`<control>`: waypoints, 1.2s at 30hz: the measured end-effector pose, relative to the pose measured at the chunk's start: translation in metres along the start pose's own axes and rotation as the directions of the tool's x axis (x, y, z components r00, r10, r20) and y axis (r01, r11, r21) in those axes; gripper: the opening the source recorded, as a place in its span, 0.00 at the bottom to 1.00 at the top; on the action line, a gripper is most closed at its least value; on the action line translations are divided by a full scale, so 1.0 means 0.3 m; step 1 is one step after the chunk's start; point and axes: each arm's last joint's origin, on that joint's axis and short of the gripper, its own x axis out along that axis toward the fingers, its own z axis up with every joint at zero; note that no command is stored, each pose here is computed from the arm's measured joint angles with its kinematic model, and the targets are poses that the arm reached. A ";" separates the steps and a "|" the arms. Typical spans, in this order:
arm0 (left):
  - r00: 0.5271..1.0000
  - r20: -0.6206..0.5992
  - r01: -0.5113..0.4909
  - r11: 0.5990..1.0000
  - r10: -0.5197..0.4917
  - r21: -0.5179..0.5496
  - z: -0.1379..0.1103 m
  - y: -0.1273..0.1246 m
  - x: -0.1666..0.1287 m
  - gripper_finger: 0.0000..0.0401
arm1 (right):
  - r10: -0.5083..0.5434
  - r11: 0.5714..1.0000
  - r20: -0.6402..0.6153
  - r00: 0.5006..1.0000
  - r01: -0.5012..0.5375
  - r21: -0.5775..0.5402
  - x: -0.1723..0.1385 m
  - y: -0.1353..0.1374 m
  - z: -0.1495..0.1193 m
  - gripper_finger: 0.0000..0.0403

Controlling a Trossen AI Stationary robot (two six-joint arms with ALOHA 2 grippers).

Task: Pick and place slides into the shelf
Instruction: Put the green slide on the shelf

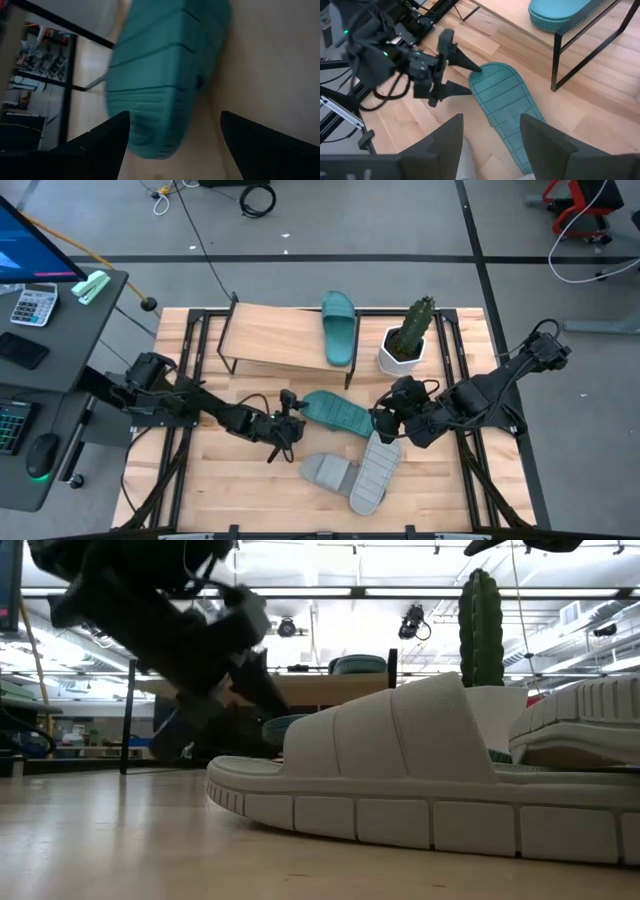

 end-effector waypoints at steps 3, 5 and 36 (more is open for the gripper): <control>1.000 -0.028 -0.008 1.000 0.008 0.009 -0.017 -0.017 0.027 0.77 | 0.000 1.000 0.000 1.000 0.000 0.001 0.000 0.000 0.000 0.50; 0.998 -0.044 -0.035 0.999 0.036 0.012 -0.025 -0.023 0.042 0.75 | 0.000 1.000 0.000 1.000 0.000 0.005 0.000 0.000 0.000 0.50; 0.979 -0.025 -0.196 0.967 0.203 0.165 0.076 0.051 -0.062 0.13 | -0.001 1.000 0.007 1.000 0.001 0.002 -0.001 0.000 0.001 0.47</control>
